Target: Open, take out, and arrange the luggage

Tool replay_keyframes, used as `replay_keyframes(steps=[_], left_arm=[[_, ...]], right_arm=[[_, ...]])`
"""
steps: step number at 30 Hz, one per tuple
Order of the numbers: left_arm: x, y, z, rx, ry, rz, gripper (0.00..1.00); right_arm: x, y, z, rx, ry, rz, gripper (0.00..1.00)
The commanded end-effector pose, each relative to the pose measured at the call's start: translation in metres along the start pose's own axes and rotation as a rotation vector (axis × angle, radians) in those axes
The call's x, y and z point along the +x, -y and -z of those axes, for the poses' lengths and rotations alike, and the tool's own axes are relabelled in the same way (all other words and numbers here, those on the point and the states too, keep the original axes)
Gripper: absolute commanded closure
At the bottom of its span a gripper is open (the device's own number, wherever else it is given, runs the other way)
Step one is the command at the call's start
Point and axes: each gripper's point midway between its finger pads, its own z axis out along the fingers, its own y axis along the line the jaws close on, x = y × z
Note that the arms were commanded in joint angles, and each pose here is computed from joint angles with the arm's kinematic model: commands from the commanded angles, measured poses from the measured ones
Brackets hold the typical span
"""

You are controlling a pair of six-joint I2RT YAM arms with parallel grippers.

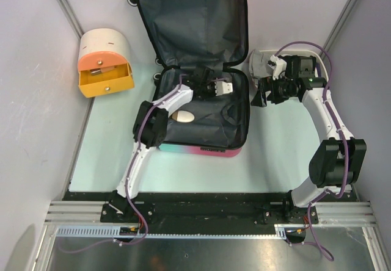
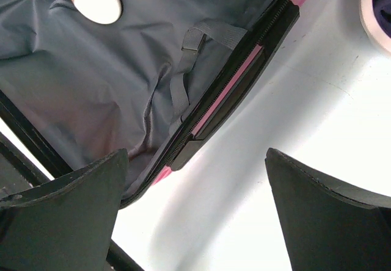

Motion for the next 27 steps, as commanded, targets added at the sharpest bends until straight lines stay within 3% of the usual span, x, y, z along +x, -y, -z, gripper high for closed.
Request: replay_keyframes(steps=[1,2,4,5,7,8,13,18,19,20,25,27], left_arm=[[-0.07,-0.016,0.078,0.003,0.161,0.001,0.9],[-0.089,-0.03,0.11,-0.036,0.195,-0.017,0.92],[-0.081,-0.02,0.129,-0.019,0.184,-0.008,0.94],[-0.09,-0.035,0.164,-0.067,0.207,-0.022,0.96],[-0.074,-0.026,0.185,-0.066,0.181,-0.01,0.98],[-0.072,-0.039,0.215,-0.121,0.18,-0.018,0.98],[0.0,-0.044,0.28,-0.219,0.033,-0.022,0.98],[0.092,-0.083,0.362,-0.395,-0.14,0.045,0.96],[0.098,-0.089,0.37,-0.413,-0.146,0.05,0.94],[0.13,-0.096,0.394,-0.459,-0.198,0.09,0.9],[0.199,-0.113,0.431,-0.515,-0.304,0.129,0.86],[0.209,-0.122,0.44,-0.534,-0.317,0.123,0.87]], right_arm=[[-0.011,-0.008,0.011,-0.011,0.043,0.021,0.0],[-0.011,-0.008,0.011,-0.013,0.042,0.019,0.0],[-0.011,-0.009,0.01,-0.019,0.045,0.017,0.0],[-0.013,-0.01,0.01,-0.024,0.048,0.022,0.0],[-0.012,-0.01,0.008,-0.027,0.048,0.02,0.0],[-0.014,-0.012,0.009,-0.032,0.052,0.025,0.0],[-0.015,-0.018,0.002,-0.046,0.046,0.04,0.0],[-0.019,-0.029,-0.007,-0.07,0.035,0.068,0.0],[-0.02,-0.031,-0.007,-0.075,0.035,0.072,0.0],[-0.021,-0.031,-0.01,-0.076,0.03,0.073,0.0],[-0.023,-0.04,-0.017,-0.093,0.016,0.092,0.0],[-0.025,-0.04,-0.018,-0.096,0.015,0.096,0.0]])
